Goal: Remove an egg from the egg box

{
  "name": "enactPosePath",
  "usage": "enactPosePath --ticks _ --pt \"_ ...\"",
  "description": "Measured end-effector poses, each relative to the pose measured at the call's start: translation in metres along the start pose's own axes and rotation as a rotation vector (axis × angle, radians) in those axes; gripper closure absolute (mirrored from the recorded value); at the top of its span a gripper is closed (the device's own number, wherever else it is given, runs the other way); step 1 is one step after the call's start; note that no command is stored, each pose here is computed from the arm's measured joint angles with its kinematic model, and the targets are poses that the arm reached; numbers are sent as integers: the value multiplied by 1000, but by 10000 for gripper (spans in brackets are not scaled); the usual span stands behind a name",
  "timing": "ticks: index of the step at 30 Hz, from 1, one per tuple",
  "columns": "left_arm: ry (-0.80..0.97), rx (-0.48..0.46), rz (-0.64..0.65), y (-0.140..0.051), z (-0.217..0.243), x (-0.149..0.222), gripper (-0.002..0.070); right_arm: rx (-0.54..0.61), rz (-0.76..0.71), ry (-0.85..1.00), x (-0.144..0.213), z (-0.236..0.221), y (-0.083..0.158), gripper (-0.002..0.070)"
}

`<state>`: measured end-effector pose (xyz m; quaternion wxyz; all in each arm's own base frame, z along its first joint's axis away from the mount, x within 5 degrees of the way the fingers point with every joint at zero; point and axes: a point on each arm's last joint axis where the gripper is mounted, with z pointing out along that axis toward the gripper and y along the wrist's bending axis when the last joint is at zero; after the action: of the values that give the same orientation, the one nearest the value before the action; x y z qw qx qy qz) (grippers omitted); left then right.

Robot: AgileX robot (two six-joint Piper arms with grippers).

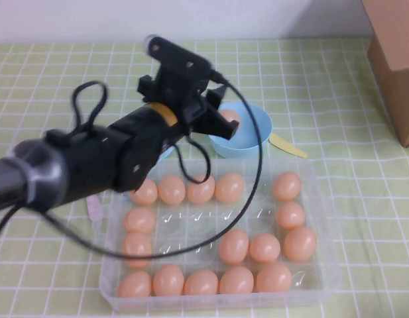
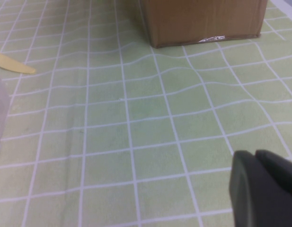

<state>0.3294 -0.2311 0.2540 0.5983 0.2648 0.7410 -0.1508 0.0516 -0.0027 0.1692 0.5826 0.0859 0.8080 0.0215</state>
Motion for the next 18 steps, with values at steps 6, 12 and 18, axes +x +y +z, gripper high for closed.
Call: enactPosePath --ticks 6,12,18 --pt "-95 -37 -3 9 -75 0 655 0 0 0 0 0 0 694" --pt "-206 -51 -7 13 -148 -20 672 0 0 0 0 0 0 694" --pt "-207 -37 -8 12 -204 -24 673 0 0 0 0 0 0 694"
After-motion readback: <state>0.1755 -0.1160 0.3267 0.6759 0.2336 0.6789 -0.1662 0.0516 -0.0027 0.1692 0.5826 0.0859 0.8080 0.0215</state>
